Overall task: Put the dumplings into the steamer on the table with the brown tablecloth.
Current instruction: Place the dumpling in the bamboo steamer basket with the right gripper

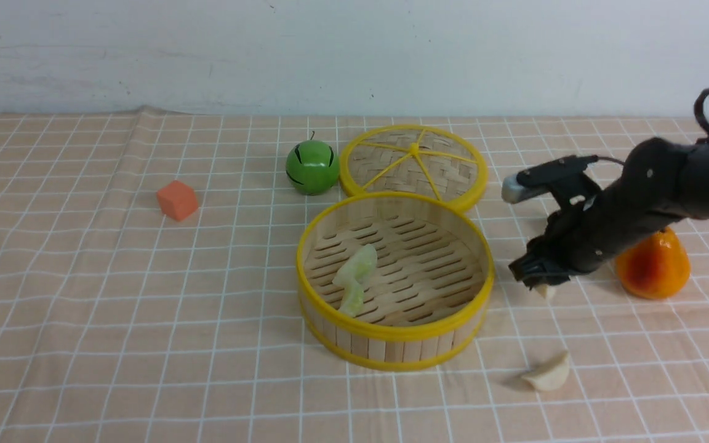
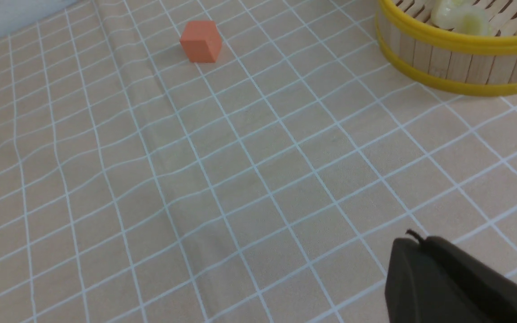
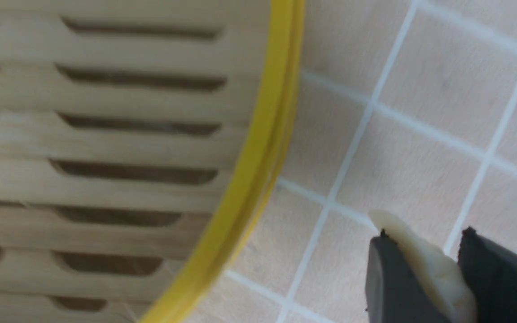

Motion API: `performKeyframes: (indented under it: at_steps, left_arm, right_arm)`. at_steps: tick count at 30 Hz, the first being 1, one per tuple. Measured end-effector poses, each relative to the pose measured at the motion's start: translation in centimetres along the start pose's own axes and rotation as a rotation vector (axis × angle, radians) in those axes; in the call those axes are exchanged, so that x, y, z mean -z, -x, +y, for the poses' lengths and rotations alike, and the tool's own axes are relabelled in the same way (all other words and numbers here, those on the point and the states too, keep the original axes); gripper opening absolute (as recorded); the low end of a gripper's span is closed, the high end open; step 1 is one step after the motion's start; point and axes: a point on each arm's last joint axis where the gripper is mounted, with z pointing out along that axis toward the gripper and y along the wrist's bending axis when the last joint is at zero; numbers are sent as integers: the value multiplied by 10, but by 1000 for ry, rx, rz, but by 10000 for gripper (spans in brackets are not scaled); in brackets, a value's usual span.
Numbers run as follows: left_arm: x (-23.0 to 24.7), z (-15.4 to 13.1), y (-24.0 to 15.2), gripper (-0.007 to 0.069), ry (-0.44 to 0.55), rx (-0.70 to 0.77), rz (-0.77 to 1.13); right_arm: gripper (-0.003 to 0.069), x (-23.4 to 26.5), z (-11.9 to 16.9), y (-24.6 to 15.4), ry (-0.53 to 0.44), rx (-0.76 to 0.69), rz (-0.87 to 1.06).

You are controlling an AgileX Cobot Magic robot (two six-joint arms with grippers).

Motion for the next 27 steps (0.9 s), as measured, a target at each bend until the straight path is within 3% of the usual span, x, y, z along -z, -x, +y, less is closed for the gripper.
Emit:
performKeyframes:
  at_steps: [5,6,9,10,14,19,24,27]
  left_arm:
    - [0,-1,4,-14,-6,15,-45]
    - [0,-1,7,-14,-11,30,-73]
    - [0,-1,9,-14,-16,60,-102]
    - [1,-1,11,-14,-20,85,-124]
    - [1,-1,12,-14,-24,108,-133]
    - [1,-2,12,-14,-25,114,-136]
    - [1,-2,13,-14,-25,114,-138]
    - [1,-2,13,-13,-25,115,-140]
  right_arm:
    - [195,42,14,37,71,-81,-160]
    - [195,53,28,50,130,-126,-226]
    - [195,55,48,58,182,-117,-275]
    - [195,48,67,60,214,-68,-293]
    - [195,12,98,54,247,35,-264]
    - [197,-36,109,37,243,95,-186]
    - [291,-44,110,31,257,98,-148]
    - [414,-42,112,30,277,98,-131]
